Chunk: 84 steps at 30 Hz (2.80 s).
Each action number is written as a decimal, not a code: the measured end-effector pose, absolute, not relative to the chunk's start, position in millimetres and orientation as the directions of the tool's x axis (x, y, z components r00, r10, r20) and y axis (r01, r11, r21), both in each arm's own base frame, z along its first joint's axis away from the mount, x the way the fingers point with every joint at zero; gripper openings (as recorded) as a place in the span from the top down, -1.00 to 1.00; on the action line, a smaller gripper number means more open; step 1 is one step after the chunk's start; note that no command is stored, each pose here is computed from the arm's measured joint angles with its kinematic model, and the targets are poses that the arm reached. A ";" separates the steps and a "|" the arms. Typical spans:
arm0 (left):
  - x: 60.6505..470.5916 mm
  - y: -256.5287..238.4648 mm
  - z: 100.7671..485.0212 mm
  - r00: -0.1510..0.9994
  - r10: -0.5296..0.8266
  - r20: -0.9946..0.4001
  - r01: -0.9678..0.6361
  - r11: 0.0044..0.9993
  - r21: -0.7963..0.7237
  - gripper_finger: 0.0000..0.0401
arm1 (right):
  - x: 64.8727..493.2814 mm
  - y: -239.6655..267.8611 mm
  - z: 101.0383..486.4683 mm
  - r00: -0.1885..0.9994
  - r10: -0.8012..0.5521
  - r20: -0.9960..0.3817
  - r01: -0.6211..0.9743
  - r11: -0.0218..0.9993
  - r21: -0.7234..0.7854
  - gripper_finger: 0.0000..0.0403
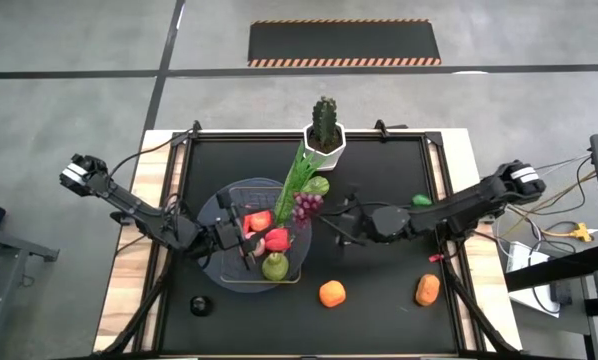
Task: Build produce basket
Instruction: Put the red grapes into the wire basket, then put the black plum into the wire basket
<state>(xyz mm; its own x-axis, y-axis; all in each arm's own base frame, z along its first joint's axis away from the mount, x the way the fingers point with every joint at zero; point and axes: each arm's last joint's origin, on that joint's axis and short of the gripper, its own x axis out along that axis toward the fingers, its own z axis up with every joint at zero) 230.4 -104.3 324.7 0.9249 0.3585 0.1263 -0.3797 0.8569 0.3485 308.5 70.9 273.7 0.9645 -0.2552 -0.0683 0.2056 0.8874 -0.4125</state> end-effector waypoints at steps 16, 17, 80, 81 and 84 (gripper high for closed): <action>230.4 -104.5 324.5 0.926 0.357 0.125 -0.378 0.856 0.352 0.17 | 356.0 71.3 220.8 0.924 -0.359 -0.134 0.261 0.846 -0.466 0.89; 230.4 -104.5 324.4 0.926 0.357 0.124 -0.378 0.856 0.353 0.17 | 359.0 71.8 219.0 0.919 -0.368 -0.141 0.265 0.841 -0.472 0.89; 235.0 -154.4 318.0 0.991 0.092 0.092 -0.077 0.984 -0.161 0.17 | 231.2 89.8 270.6 0.900 -0.183 -0.394 0.052 0.946 -0.321 0.13; 232.6 -162.1 319.9 0.995 0.065 0.078 -0.047 0.975 -0.217 0.17 | 229.0 88.8 269.7 0.909 -0.179 -0.377 0.050 0.943 -0.329 0.13; 222.5 -184.6 322.5 1.000 -0.017 -0.002 0.015 0.912 -0.409 0.17 | 223.3 86.1 267.3 0.924 -0.173 -0.341 0.045 0.935 -0.351 0.14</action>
<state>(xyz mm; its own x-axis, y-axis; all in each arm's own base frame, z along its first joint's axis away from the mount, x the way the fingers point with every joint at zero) 222.5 -184.6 322.5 0.9998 -0.0175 -0.0019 0.0152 0.9124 -0.4090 223.3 86.1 267.3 0.9243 -0.1725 -0.3406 0.0451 0.9352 -0.3513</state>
